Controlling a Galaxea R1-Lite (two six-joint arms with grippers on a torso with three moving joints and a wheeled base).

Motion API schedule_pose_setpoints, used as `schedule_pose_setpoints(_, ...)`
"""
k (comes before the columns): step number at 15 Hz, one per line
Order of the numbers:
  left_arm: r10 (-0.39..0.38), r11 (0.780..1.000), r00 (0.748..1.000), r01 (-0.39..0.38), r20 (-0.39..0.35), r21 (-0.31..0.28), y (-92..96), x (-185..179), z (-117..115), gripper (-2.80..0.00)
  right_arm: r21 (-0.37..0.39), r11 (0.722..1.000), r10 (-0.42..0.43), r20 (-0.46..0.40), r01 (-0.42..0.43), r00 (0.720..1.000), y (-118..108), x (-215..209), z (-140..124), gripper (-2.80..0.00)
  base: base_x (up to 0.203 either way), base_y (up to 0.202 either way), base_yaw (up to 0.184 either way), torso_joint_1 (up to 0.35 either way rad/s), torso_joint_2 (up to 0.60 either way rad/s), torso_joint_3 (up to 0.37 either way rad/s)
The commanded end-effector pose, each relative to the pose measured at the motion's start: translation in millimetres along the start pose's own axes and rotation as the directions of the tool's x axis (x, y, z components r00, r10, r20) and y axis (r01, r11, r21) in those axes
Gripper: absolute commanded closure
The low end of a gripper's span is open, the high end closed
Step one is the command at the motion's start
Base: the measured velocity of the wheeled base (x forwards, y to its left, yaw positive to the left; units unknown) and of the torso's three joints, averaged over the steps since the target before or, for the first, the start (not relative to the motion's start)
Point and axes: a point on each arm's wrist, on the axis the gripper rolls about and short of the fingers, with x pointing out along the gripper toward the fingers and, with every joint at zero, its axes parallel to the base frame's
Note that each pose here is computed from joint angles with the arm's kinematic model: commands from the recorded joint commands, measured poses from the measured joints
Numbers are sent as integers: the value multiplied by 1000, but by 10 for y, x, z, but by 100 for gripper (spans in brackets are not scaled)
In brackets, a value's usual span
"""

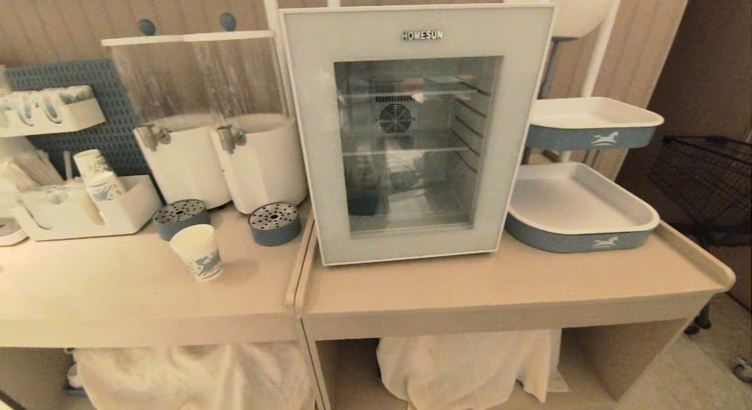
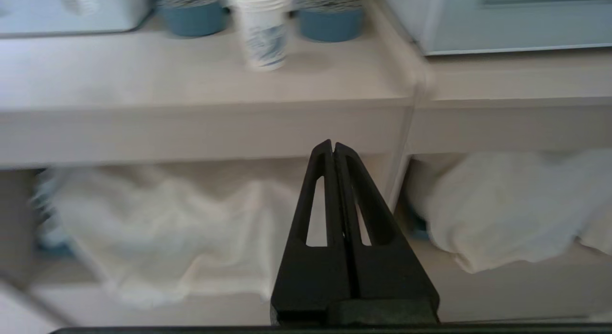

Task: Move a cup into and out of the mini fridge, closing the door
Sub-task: Open the freezer door

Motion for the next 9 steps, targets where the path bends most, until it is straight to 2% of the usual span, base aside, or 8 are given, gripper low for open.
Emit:
schedule_pose_setpoints(1, 0, 1000, 1000, 0, -1, -1, 0, 1, 0, 0, 0, 1000, 0, -1, 0, 1000, 0, 0, -2, 0, 3, -12, 115, -5, 1, 10)
schedule_pose_setpoints(3, 0, 1000, 1000, 0, -1, -1, 0, 1, 0, 0, 0, 1000, 0, -1, 0, 1000, 0, 0, -2, 0, 4, -8, 84, 0, 3, 0)
schedule_pose_setpoints(9, 0, 1000, 1000, 0, 13, -1, 0, 13, -12, 0, 0, 1000, 0, -1, 0, 1000, 0, 0, -2, 0, 0, 0, 0, 0, 0, 0)
